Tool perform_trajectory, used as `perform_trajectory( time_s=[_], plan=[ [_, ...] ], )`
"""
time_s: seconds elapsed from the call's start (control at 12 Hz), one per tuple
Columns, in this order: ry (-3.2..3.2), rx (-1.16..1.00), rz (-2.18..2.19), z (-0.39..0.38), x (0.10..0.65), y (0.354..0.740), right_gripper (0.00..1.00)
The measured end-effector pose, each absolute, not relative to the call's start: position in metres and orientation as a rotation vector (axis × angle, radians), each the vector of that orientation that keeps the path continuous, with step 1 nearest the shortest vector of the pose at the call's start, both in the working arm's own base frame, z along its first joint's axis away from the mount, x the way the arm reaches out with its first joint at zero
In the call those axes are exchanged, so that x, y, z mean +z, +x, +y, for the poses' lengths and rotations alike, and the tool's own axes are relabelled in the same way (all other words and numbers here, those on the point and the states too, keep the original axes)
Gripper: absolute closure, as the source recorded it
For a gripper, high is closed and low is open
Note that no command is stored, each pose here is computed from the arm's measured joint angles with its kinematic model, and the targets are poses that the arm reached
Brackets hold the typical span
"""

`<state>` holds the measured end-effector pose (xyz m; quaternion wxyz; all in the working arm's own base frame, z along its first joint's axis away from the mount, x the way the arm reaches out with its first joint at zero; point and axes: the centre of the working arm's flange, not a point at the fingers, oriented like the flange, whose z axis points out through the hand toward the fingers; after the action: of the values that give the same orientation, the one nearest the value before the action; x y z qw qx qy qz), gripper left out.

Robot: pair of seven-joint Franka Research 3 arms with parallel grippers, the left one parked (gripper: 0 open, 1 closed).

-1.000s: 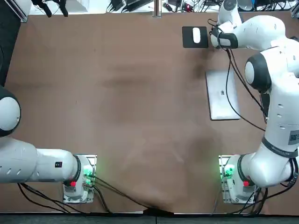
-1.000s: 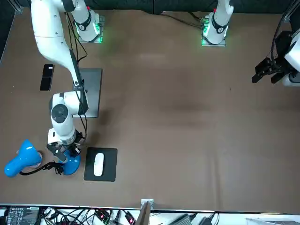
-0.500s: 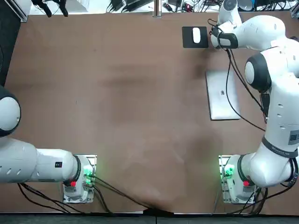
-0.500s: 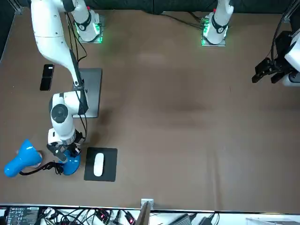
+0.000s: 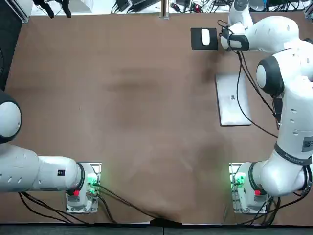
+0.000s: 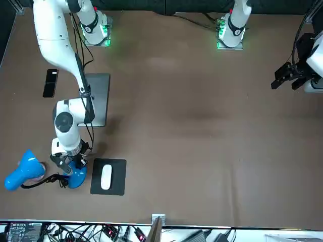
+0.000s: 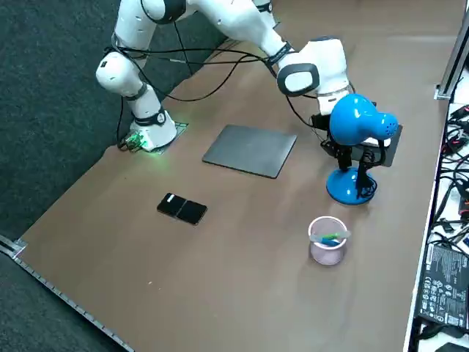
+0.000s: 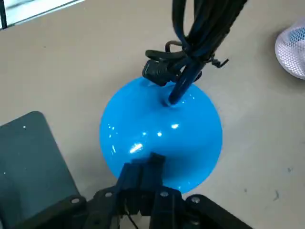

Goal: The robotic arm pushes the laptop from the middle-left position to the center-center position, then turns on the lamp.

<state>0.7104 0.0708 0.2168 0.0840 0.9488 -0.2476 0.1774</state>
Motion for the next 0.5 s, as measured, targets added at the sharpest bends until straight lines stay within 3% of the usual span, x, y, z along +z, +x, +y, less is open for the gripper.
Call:
perform_trajectory(
  time_s=[0.5],
  plan=[
    [2.826, 0.53, -0.755, 0.0637, 0.2162, 0.7111, 0.98]
  ],
)
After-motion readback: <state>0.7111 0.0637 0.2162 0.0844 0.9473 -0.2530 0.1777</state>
